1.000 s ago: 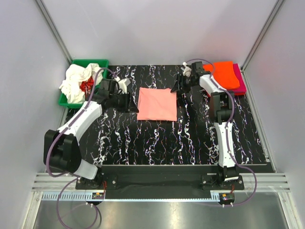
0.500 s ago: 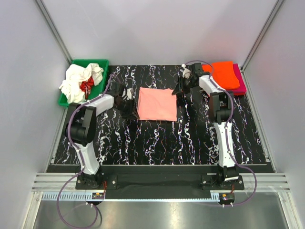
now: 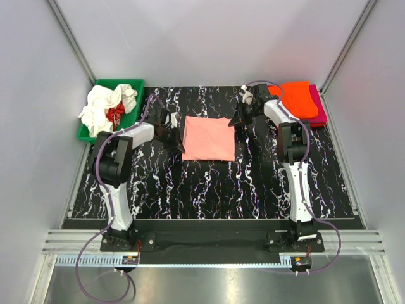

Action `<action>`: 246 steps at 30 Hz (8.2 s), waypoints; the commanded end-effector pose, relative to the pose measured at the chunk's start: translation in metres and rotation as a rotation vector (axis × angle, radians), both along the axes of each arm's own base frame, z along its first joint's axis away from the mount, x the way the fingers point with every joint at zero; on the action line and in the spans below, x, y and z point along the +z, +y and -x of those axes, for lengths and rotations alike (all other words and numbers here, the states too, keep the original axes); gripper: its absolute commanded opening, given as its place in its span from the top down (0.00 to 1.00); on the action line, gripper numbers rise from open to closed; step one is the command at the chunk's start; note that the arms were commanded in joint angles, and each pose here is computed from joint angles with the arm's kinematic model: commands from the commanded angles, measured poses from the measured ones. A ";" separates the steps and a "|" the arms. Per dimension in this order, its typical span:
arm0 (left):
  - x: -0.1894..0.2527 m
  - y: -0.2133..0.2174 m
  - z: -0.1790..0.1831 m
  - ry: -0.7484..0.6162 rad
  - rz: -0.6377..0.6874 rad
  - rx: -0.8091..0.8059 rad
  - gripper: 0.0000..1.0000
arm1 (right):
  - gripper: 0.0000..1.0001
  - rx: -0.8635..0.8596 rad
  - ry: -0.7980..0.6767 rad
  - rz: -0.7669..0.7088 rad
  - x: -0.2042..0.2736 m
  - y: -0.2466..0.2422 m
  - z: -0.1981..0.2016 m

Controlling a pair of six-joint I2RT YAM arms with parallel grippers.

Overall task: Fold and stack the t-shirts
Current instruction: Fold the tshirt, then neatly place the folded tshirt to the corner, then reset both grippers

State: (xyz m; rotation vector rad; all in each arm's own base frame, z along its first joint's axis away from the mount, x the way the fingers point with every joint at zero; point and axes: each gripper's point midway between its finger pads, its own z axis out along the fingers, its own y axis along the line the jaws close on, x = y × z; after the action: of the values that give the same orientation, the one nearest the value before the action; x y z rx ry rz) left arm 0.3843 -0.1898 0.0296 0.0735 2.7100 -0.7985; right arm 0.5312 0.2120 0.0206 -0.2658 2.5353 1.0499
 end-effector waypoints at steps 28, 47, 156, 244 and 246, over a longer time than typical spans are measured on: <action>0.043 0.037 0.015 -0.037 -0.045 0.189 0.67 | 1.00 -0.070 -0.116 -0.031 0.047 -0.007 -0.004; 0.153 0.007 0.052 -0.289 0.156 -0.056 0.63 | 1.00 -0.118 -0.493 0.272 0.186 -0.064 0.009; 0.152 0.007 0.058 -0.274 0.240 -0.069 0.57 | 1.00 -0.460 -0.890 0.607 0.253 -0.366 -0.126; 0.281 0.012 0.083 -0.751 0.308 -0.135 0.01 | 0.00 -0.580 -0.459 -0.161 0.305 -0.096 0.194; 0.282 0.010 0.088 -0.765 0.330 -0.145 0.01 | 0.00 -0.611 -0.469 -0.143 0.292 -0.104 0.216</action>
State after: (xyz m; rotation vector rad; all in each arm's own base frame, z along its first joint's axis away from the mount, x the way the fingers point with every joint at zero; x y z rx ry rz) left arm 0.2959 -0.1803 0.3017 0.3883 1.9276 -1.0072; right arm 0.3304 0.1169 0.3404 0.1702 1.8745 0.8210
